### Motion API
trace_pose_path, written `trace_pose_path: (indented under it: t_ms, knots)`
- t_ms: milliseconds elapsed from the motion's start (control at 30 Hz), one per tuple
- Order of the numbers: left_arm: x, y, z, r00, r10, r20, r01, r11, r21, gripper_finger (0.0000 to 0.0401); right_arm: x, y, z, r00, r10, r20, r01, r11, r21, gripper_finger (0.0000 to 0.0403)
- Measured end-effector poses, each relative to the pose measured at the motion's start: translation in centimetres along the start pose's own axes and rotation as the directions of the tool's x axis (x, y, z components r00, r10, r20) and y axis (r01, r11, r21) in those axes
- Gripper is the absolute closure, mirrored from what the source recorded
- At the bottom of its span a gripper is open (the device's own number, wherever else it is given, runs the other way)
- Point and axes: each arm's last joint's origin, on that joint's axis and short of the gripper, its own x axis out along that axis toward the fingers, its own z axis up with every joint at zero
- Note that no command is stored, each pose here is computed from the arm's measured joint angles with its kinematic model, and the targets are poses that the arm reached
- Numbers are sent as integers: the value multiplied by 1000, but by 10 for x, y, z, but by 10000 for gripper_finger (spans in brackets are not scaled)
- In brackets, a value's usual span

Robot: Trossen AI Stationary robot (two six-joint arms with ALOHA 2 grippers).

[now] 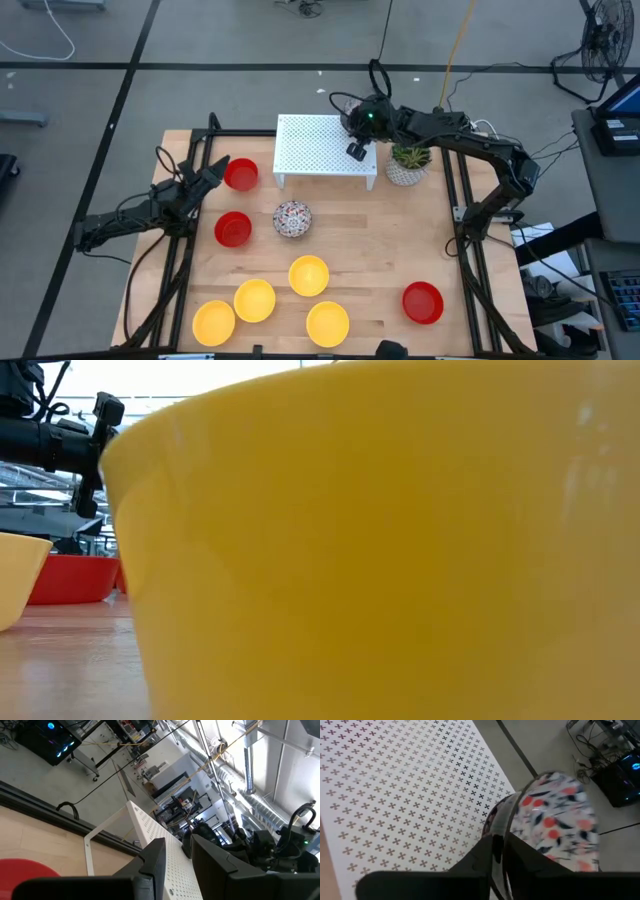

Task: Pick & Place Mini bowls
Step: Stack the white patterned bowl on the white patterned bowl on the shelf

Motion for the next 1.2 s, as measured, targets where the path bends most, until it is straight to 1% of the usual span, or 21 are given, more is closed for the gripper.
trace_pose_path:
  t_ms: [500, 600, 667, 733, 800, 867, 933, 1033, 1100, 1133, 1200]
  knots:
    - [0, 0, 0, 1000, 0, 1, 0, 1000, 0, 308, -1, -1, 5, 999, -13, 46, 13, 1000, 3, 310]
    - [0, 0, 0, 1000, 0, 0, 0, 1000, 0, 308, -6, 2, 7, 997, -3, 72, 3, 1000, -1, 293]
    - [0, 0, 0, 1000, 0, 0, 0, 1000, 0, 308, -13, 8, 11, 993, 37, 110, -34, 999, -31, 284]
    - [0, 0, 0, 1000, 0, 0, 0, 1000, 0, 308, -17, 19, 16, 982, 116, 150, -106, 992, -73, 278]
    - [0, 0, 0, 1000, 0, 0, 0, 1000, 0, 308, -23, 34, 17, 965, 206, 162, -188, 975, -116, 275]
    - [0, 0, 0, 1000, 0, 0, 0, 1000, 0, 308, -30, 53, 21, 942, 282, 184, -254, 954, -161, 275]
    - [0, 0, 0, 1000, 0, 1, 0, 1000, 0, 308, -38, 76, 21, 913, 358, 194, -313, 922, -228, 275]
    - [0, 0, 0, 1000, 0, 1, 0, 1000, 0, 308, -44, 114, 11, 879, 442, 176, -362, 862, -355, 275]
    - [0, 0, 0, 1000, 1, 1, -1, 1000, 0, 308, -46, 139, 1, 851, 491, 186, -379, 820, -429, 275]
    - [0, 0, 0, 1000, 0, 0, 0, 1000, 0, 308, -46, 150, -4, 835, 511, 203, -381, 804, -456, 275]
    - [0, 0, 0, 1000, 0, 0, 0, 1000, 0, 308, -46, 168, -13, 804, 539, 251, -377, 788, -486, 275]
